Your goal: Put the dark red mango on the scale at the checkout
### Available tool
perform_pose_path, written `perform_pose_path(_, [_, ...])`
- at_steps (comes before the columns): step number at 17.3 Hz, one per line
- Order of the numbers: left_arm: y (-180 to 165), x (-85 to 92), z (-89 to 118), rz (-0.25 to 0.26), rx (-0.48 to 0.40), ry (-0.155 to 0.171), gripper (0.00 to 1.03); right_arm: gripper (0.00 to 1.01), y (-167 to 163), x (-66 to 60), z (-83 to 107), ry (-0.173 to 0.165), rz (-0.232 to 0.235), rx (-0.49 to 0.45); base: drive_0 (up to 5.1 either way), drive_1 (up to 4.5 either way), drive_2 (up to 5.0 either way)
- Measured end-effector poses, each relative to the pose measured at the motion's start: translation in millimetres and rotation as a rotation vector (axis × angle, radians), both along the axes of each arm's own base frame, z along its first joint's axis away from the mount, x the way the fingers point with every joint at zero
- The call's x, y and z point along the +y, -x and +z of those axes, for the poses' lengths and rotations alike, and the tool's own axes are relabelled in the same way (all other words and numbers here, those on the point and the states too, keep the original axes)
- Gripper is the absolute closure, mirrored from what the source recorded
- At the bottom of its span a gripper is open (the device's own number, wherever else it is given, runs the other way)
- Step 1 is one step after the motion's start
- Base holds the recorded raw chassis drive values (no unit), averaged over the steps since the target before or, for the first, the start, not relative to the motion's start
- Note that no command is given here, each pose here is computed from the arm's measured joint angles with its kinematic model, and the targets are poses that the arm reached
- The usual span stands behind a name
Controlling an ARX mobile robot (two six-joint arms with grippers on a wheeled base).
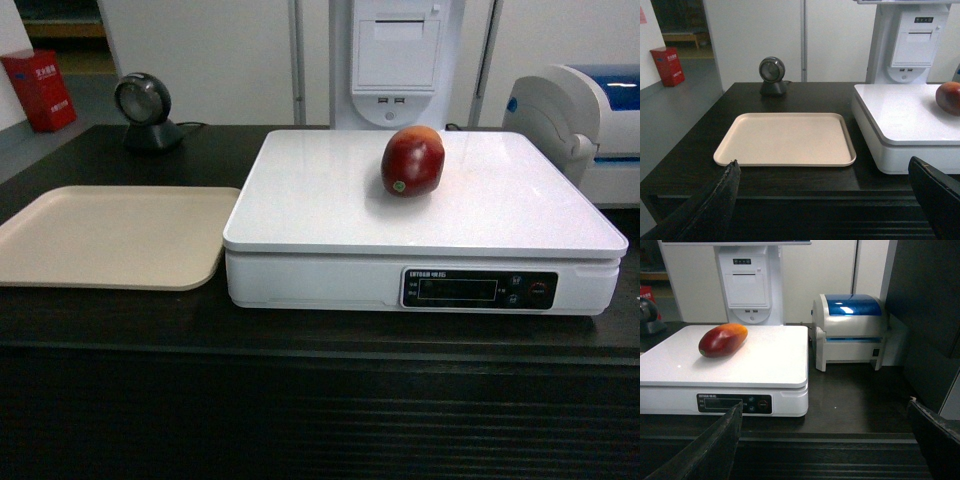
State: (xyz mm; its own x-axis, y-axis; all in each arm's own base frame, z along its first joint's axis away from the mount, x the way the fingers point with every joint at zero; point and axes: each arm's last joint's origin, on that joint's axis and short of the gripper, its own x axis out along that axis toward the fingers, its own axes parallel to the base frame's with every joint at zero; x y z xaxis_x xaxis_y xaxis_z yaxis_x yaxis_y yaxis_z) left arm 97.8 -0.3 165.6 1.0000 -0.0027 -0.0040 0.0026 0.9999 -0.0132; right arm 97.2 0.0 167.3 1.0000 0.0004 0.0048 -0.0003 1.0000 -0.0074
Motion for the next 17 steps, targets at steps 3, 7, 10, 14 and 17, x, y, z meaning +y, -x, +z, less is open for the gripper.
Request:
perform_pose_path(3, [0.0,0.0,0.0,0.000,0.000,0.000,0.05,0.03,0.0,0.0,0.0,0.000,0.000,0.000,0.0,0.00,0.0])
perform_pose_path(7, [0.0,0.0,0.0,0.000,0.000,0.000,0.05,0.03,0.0,0.0,0.0,0.000,0.000,0.000,0.0,0.00,0.0])
perform_pose_path(10, [0.0,0.0,0.0,0.000,0.000,0.000,0.05,0.03,0.0,0.0,0.0,0.000,0.000,0.000,0.0,0.00,0.0])
perform_pose_path(14, [0.0,0.0,0.0,0.000,0.000,0.000,0.05,0.03,0.0,0.0,0.0,0.000,0.000,0.000,0.0,0.00,0.0])
perform_pose_path(17, [0.0,0.0,0.0,0.000,0.000,0.000,0.05,0.03,0.0,0.0,0.0,0.000,0.000,0.000,0.0,0.00,0.0])
